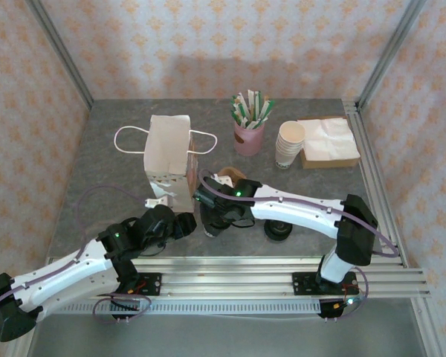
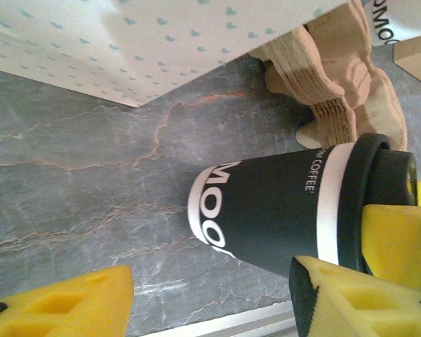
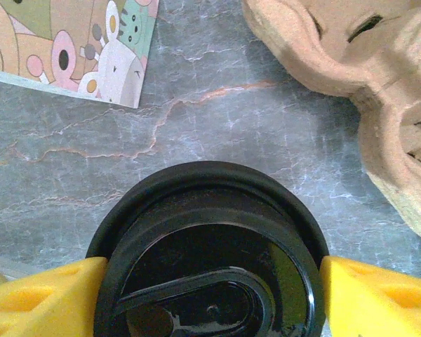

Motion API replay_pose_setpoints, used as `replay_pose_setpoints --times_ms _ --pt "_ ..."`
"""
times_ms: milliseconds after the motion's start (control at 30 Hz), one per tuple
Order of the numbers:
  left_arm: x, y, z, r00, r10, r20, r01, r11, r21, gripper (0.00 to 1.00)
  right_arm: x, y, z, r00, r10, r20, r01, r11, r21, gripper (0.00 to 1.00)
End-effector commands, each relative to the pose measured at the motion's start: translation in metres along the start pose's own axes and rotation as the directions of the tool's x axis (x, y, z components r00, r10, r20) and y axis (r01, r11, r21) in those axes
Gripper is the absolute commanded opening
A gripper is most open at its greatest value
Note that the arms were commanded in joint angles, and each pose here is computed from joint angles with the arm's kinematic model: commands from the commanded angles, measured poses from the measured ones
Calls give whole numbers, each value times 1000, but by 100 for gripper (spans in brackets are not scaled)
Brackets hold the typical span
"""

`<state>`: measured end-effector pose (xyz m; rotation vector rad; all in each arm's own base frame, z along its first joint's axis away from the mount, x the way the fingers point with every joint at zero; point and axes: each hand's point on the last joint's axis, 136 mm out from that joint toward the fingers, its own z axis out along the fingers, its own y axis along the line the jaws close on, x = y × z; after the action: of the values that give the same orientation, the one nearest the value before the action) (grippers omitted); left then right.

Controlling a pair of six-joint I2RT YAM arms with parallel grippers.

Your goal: Pack the takeout coffee

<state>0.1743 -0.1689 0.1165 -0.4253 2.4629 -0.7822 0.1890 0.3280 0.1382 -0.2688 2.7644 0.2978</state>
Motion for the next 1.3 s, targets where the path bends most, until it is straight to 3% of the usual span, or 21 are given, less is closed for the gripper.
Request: replay_pose_setpoints --times_ms 0,533,767,1267 --pt "5 -13 7 999 -47 -15 48 995 83 60 -1 1 6 1000 18 -3 -17 1000 6 77" --pt "26 -22 17 979 -176 -104 198 941 273 62 4 0 17 994 100 -35 -99 994 46 75" --pt "30 -18 8 959 -257 -124 285 873 395 68 0 2 21 987 163 -18 -160 983 86 74" --pt "25 -2 0 937 -341 -80 335 806 489 72 -2 13 21 973 230 19 -230 959 165 75"
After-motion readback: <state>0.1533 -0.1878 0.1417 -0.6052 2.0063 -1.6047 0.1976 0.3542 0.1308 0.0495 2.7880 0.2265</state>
